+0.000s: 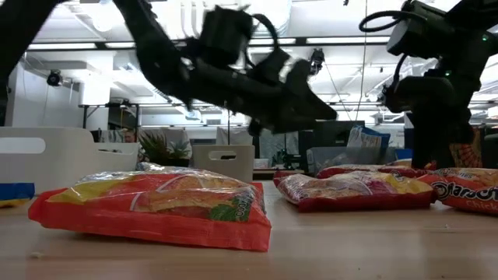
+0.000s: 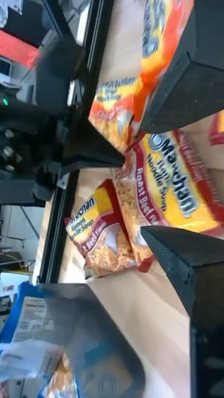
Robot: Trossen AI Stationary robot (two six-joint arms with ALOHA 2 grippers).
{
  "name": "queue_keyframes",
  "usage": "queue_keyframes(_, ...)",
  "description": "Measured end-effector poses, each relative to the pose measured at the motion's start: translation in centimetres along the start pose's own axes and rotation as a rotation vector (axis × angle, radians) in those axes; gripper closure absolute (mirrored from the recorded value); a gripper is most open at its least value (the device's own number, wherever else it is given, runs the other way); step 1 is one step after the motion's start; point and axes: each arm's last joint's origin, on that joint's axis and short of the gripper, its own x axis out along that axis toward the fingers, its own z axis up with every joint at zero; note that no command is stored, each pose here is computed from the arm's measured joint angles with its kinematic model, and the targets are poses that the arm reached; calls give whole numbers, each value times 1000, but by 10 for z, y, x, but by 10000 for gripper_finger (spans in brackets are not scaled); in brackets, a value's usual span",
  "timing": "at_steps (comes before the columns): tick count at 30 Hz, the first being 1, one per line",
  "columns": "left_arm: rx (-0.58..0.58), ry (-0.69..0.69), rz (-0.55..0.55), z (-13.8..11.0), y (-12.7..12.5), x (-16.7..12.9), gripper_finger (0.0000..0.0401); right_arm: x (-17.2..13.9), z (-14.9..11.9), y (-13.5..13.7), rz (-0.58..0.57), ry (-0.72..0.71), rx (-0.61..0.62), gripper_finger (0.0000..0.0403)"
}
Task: Sort Maruchan noodles
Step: Put the red noodle pack into the white bin
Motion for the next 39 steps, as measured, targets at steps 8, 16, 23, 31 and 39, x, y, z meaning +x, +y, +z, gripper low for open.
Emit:
queue_keyframes(8, -37, 64, 32, -23, 9, 40, 166, 0, 1, 0, -7, -27, 7, 394)
queue_keyframes(16, -38, 125, -8, -39, 9, 59, 167, 0, 3, 1, -23, -74, 11, 394)
queue_keyframes(23, -30, 149, 5, -43, 11, 57, 177, 0, 5, 2, -20, -102, 1, 394)
queue_keyframes(31, -26, 167, 11, -47, 12, 56, 242, 0, 8, 5, 3, -140, 1, 394)
queue_keyframes(39, -25, 171, 12, -47, 12, 55, 339, 0, 9, 6, 12, -150, -15, 394)
